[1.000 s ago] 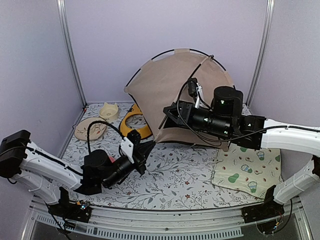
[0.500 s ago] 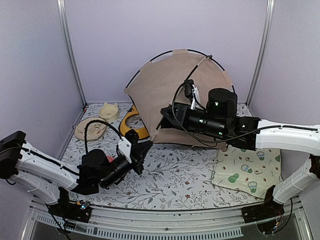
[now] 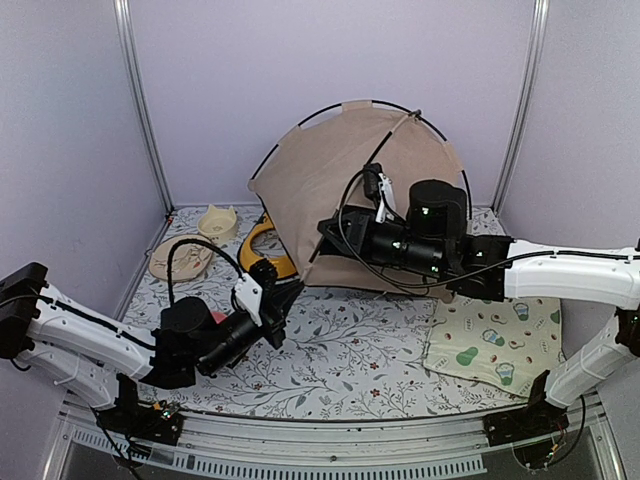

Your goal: Set up the pet tent

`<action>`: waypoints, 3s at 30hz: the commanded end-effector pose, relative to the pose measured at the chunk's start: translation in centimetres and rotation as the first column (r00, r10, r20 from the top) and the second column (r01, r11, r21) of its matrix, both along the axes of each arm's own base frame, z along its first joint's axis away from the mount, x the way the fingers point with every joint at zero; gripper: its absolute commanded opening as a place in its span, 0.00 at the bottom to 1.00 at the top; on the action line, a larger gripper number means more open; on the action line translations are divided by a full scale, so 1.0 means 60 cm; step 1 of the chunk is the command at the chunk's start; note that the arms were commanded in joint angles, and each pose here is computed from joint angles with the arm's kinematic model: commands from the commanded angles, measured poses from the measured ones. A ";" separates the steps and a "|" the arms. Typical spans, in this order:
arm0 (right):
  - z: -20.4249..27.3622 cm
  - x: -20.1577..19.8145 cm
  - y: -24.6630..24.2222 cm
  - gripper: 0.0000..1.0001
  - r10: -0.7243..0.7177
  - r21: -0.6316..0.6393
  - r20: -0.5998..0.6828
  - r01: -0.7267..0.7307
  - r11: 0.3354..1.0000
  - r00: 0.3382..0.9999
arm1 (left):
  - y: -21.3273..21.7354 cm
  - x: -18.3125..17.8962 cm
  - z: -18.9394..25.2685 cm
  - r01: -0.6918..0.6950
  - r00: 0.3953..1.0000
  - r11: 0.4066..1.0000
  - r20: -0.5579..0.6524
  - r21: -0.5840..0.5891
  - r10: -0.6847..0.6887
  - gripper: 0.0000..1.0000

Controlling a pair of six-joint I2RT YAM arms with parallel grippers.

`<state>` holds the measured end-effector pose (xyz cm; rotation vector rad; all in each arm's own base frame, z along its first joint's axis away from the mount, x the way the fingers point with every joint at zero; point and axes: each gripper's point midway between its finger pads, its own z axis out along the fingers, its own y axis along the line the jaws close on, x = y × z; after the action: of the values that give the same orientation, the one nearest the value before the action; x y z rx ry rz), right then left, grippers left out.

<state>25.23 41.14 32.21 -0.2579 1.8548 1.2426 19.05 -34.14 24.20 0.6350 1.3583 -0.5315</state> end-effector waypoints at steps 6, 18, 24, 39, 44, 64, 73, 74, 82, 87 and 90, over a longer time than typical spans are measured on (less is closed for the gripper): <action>-0.006 0.032 -0.008 0.00 -0.072 -0.025 0.017 0.072 0.997 0.997 | -0.009 -0.016 0.058 0.038 0.998 0.997 0.058 -0.069 -0.034 0.00; -0.013 0.025 -0.013 0.00 -0.060 -0.032 0.007 0.060 0.998 0.998 | -0.011 -0.006 0.070 0.006 0.997 0.997 0.073 -0.075 0.000 0.00; -0.016 0.021 -0.016 0.00 -0.054 -0.035 0.001 0.054 0.998 0.999 | -0.015 -0.002 0.070 0.000 0.998 0.997 0.070 -0.077 0.006 0.00; -0.040 0.007 -0.008 0.00 -0.005 -0.055 -0.027 0.003 0.998 1.000 | -0.016 0.025 0.067 -0.023 0.999 0.995 0.025 -0.093 0.025 0.00; -0.057 0.006 -0.011 0.00 -0.012 -0.077 -0.042 0.008 0.997 0.999 | -0.017 0.025 0.075 -0.008 1.000 0.994 0.023 -0.105 0.011 0.00; -0.063 0.017 0.001 0.00 -0.015 -0.104 -0.036 0.012 0.995 0.999 | -0.016 0.048 0.078 -0.017 0.998 0.995 -0.066 -0.096 0.010 0.23; -0.052 0.020 0.011 0.02 -0.004 -0.097 -0.024 0.002 0.995 1.000 | -0.022 0.052 0.051 -0.008 0.992 0.999 -0.126 -0.051 0.001 0.23; -0.051 0.021 0.011 0.04 -0.005 -0.098 -0.024 0.002 0.995 1.000 | -0.024 0.053 0.049 -0.007 0.991 0.999 -0.131 -0.046 0.001 0.23; -0.044 0.021 0.015 0.18 -0.002 -0.098 -0.019 0.000 0.995 1.000 | -0.037 0.064 0.043 -0.016 0.988 1.000 -0.153 -0.012 0.014 0.22; -0.046 0.021 0.013 0.25 -0.003 -0.105 -0.021 0.001 0.994 1.000 | -0.049 0.077 0.038 -0.030 0.986 0.999 -0.166 0.023 0.033 0.19; -0.047 0.021 0.011 0.27 -0.008 -0.108 -0.024 0.005 0.994 1.000 | -0.052 0.081 0.034 -0.037 0.983 0.999 -0.177 0.035 0.043 0.18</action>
<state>25.65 41.91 28.08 -0.3209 1.9777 1.1563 23.02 -37.17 26.65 0.5984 1.5106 -0.5741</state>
